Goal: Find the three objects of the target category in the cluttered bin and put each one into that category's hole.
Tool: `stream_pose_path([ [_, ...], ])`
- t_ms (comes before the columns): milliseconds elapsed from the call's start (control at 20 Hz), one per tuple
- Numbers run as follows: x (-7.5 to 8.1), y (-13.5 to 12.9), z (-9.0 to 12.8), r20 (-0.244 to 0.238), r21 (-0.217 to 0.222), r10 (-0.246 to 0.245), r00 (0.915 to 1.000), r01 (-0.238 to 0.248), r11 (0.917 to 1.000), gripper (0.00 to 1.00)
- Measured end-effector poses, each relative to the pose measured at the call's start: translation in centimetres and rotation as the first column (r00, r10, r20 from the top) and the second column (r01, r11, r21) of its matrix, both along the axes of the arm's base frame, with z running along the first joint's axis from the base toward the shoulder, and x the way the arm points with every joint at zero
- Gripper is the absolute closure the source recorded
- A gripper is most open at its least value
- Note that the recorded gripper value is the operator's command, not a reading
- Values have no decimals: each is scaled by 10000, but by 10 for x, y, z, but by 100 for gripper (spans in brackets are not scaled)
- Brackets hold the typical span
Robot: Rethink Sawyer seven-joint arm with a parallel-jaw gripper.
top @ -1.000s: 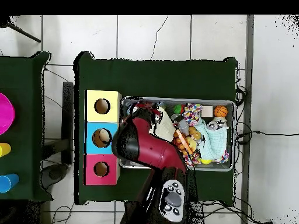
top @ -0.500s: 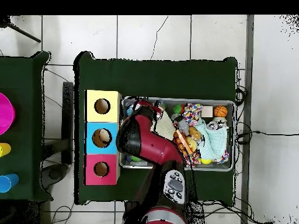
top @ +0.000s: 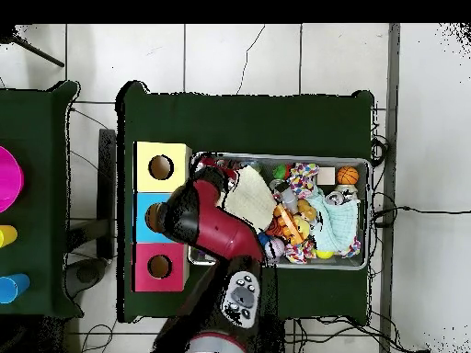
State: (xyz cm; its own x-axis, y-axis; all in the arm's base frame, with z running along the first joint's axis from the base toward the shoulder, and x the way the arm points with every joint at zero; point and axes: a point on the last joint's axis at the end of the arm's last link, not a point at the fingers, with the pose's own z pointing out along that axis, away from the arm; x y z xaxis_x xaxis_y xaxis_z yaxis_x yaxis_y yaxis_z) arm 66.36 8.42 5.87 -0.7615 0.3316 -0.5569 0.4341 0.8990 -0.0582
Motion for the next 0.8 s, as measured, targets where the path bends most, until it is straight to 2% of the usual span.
stream_pose_path([
  [150, -5, 22, 5, -396, 50, 131, 9991, -129, 9999, 0],
  [300, -3, 34, 10, -657, 174, 307, 9974, -296, 9994, 0],
  [550, 11, 33, 14, -512, 187, 308, 9982, -298, 9994, 0],
  [800, 24, 28, 9, -368, 85, 225, 9991, -222, 9997, 0],
])
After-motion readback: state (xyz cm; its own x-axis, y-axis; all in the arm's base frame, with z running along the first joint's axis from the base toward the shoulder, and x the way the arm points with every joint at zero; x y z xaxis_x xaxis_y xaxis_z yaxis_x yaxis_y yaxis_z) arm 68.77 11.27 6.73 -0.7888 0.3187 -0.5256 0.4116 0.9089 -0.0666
